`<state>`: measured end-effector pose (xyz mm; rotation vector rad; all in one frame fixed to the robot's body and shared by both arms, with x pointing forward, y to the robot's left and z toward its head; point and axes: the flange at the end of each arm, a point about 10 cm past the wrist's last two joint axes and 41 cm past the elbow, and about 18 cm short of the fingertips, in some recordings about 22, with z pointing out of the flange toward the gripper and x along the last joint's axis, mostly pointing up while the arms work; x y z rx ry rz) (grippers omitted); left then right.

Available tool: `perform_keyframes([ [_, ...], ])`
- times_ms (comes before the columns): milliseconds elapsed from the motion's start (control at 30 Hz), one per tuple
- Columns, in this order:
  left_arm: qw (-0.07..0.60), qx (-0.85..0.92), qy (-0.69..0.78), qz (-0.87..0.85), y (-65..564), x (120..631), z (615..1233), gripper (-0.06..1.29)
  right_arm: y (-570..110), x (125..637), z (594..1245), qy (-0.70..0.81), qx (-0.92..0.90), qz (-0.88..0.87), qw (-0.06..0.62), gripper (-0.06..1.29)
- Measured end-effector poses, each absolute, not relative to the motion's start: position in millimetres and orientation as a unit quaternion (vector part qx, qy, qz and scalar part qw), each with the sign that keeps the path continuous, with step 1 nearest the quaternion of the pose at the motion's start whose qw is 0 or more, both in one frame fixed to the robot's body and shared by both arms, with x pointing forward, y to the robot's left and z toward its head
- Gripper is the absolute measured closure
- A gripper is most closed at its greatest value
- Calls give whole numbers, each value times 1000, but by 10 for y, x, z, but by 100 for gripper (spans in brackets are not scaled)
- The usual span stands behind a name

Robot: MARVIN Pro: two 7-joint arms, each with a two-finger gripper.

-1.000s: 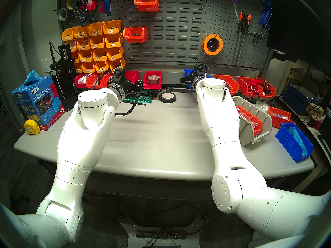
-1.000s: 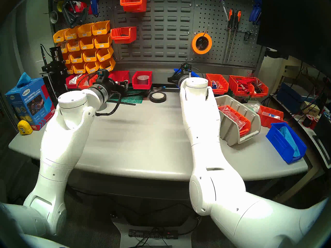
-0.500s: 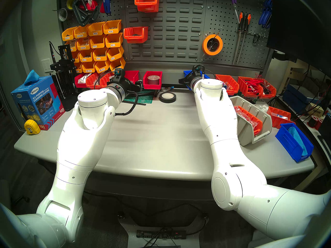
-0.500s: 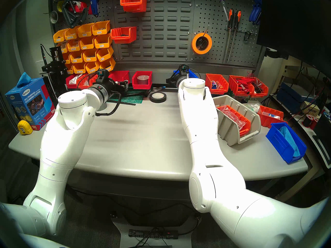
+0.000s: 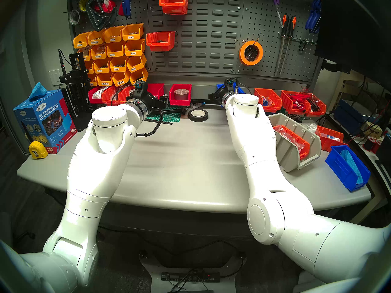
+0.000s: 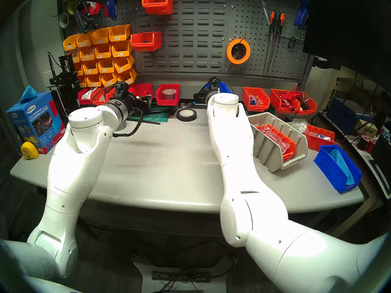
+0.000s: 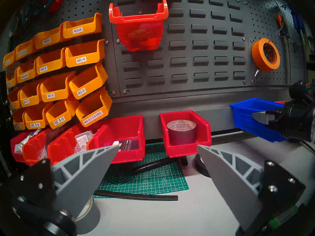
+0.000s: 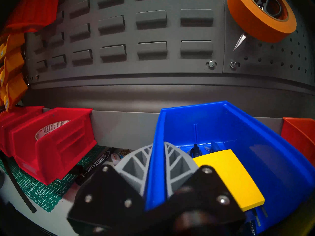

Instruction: Hang all the unorganized tool boxes onto the wall

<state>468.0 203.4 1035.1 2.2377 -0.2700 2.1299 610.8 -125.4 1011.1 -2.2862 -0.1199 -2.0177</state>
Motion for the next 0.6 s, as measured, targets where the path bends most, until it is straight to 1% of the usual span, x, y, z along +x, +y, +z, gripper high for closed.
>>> perform_keyframes([
  [600, 21, 722, -87, 686, 2035, 4679, 10349, 0, -1250, 6147, 10073, -25, -756, -651, 59, 110],
])
